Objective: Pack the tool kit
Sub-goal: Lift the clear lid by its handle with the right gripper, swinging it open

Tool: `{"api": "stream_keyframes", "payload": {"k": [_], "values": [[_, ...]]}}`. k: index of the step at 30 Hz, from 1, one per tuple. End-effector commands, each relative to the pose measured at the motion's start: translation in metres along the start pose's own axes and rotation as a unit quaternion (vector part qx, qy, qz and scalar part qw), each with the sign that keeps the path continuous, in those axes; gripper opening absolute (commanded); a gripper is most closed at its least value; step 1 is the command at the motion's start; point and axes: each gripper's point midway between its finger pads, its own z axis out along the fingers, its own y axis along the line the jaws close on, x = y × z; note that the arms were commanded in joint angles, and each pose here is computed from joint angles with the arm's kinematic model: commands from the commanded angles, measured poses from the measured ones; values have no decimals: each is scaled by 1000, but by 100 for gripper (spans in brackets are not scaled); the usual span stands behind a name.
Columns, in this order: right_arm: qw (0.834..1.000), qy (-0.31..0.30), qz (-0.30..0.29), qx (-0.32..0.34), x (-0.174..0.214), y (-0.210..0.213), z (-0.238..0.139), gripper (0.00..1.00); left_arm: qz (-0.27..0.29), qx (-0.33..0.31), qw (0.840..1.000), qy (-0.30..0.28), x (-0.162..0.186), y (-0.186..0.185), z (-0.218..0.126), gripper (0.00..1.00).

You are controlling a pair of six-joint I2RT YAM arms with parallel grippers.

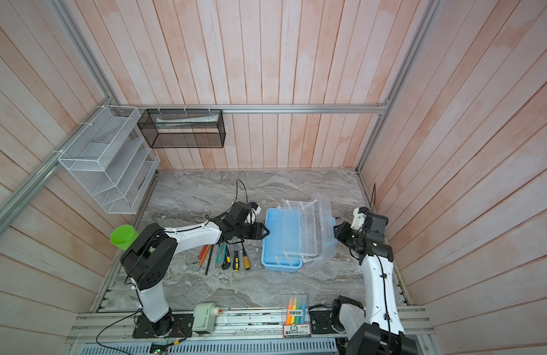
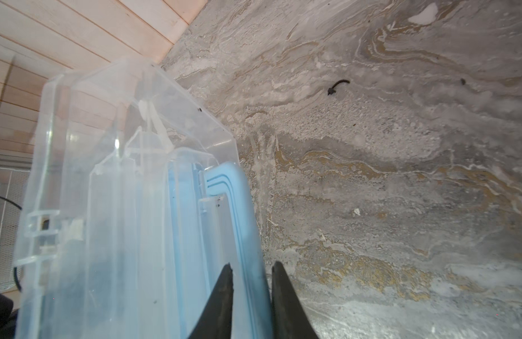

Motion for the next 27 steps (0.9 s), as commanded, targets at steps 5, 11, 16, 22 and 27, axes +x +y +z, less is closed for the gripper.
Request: {"api": "stream_keyframes", "payload": {"k": [5,11,16,22,27], "values": [[999,-23,29,13,-14,-19,8,23,5,31,999,12,21,-9,2,53],[999,-33,31,21,-30,-26,18,23,4,41,999,2,21,-17,0,52],[998,-33,29,53,-47,-39,23,23,3,39,999,-11,17,-21,-5,52],[997,-54,29,47,-77,-36,28,23,20,30,999,-34,1,-25,-9,53],[998,-55,-16,31,-106,-2,27,23,34,2,996,-80,-41,-26,-32,59]]}}
